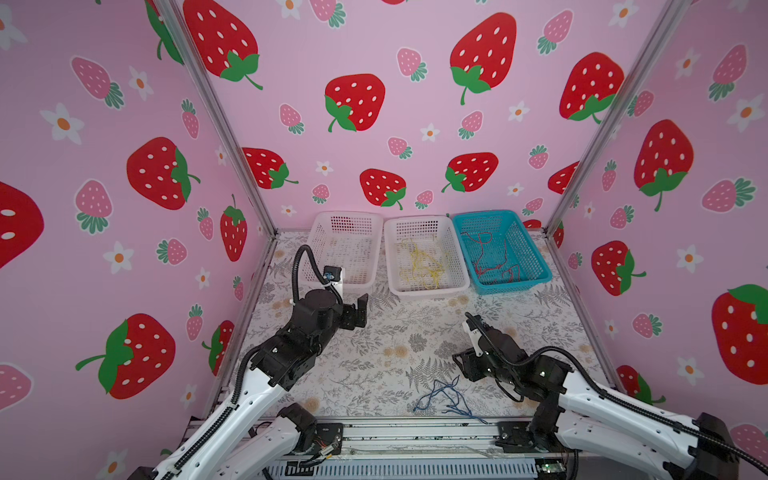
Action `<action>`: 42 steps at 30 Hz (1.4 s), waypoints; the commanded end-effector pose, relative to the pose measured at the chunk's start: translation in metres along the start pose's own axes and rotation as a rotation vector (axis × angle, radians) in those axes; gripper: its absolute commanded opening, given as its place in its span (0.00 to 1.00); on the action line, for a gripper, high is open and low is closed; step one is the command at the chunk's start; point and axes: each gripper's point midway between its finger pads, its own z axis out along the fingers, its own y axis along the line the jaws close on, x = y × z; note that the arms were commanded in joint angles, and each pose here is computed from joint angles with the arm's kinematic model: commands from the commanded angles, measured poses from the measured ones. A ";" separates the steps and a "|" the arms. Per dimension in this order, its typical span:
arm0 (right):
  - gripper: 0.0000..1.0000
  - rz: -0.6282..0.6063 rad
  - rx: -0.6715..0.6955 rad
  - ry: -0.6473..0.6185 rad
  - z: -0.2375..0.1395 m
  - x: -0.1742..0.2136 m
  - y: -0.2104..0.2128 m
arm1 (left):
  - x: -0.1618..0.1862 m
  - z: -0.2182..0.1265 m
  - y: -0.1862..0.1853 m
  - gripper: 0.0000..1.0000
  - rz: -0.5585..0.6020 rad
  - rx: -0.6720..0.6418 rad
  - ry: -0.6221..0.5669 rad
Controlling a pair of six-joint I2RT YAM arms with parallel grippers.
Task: Untangle the cables
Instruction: 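Lower the right gripper to the blue wires on the table and grasp, then lift the blue wires with the right gripper toward the left gripper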
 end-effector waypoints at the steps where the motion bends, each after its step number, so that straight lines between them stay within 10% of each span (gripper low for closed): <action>1: 0.51 0.114 -0.073 0.004 0.004 0.015 0.007 | 0.008 -0.010 0.000 0.99 -0.012 0.019 0.015; 17: 0.51 0.189 -0.113 0.069 0.025 0.049 0.022 | 0.027 -0.002 0.009 0.99 0.028 -0.021 0.024; 27: 0.15 0.156 -0.048 0.063 0.030 0.044 0.018 | 0.028 -0.001 0.009 0.99 0.032 -0.021 0.028; 42: 0.00 -0.119 -0.033 -0.288 0.003 -0.093 0.072 | 0.025 -0.005 -0.002 0.99 0.009 0.044 0.025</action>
